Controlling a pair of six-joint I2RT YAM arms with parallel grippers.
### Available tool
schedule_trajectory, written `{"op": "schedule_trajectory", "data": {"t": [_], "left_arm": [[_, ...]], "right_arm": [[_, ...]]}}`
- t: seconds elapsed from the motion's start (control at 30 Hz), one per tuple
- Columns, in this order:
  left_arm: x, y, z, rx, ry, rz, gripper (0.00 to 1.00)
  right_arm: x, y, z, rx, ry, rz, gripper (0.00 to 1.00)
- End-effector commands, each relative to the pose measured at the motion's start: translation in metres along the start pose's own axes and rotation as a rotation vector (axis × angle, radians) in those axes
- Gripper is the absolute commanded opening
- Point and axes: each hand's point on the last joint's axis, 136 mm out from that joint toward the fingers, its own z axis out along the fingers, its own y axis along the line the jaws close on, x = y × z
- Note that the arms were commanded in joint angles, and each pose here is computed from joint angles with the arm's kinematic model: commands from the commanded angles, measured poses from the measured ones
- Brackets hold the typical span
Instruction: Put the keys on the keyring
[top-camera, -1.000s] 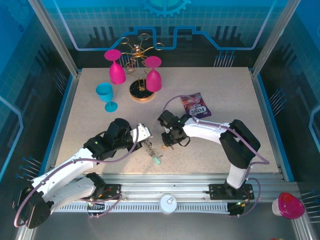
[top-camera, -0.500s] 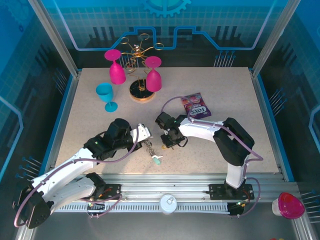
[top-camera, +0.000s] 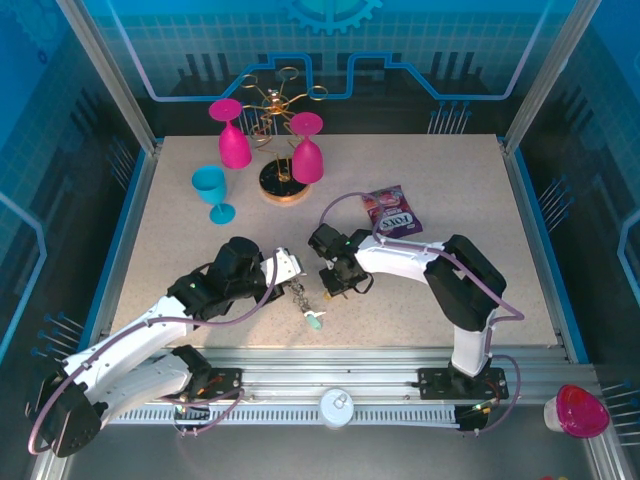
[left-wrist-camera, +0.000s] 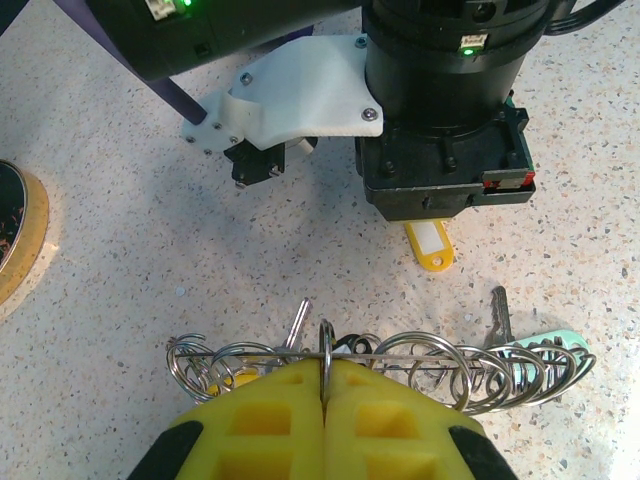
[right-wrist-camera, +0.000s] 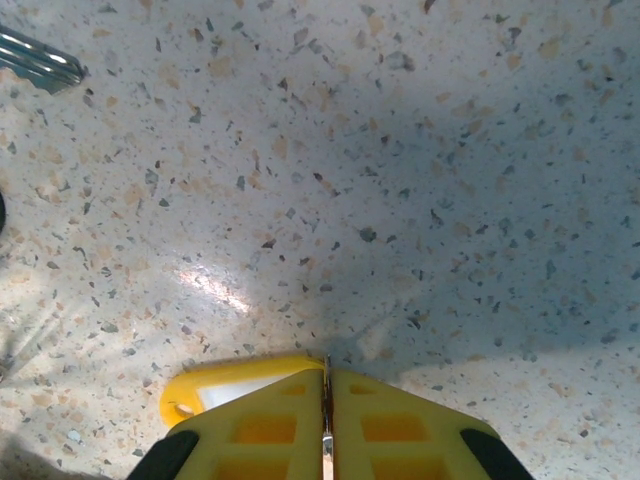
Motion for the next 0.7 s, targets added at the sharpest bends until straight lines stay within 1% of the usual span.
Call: {"op": "schedule_trajectory", "data": {"t": [0.0,0.13,0.2,0.27,0.4,0.47,0.5,0.67], "left_arm": [[-0.006,-0.003,0.000,0.014,-0.043,0.023,0.00],[-0.007,-0.004,0.000,0.015,-0.044,0.023,0.00],[-0.007,-0.003,0.000,0.015,-0.045,0.025,0.00],[-0.007,-0.003,0.000,0.013,-0.047,0.024,0.00],[-0.011,-0.003,0.000,0.012,-0.066,0.027,0.00],[-0.015,-0.002,0.001,0.013,-0.078,0.030,0.00],[-0.017,-0.002,0.001,0.016,-0.087,0.037,0.00],[-0.027,0.002,0.006,0.007,-0.117,0.067,0.00]], "right_arm": [[0.003,0.004,0.001,0.014,0.025,-0.015,0.11],[0.003,0.003,0.002,0.019,0.030,-0.014,0.10],[0.003,0.002,0.001,0.023,0.023,-0.017,0.00],[0.000,0.001,-0.006,0.018,-0.007,-0.020,0.00],[-0.012,0.004,-0.037,-0.064,-0.152,-0.091,0.00],[-0.017,0.009,-0.055,-0.128,-0.245,-0.174,0.00],[-0.019,0.015,-0.065,-0.184,-0.294,-0.230,0.00],[-0.027,0.026,-0.111,-0.330,-0.489,-0.471,0.00]]}}
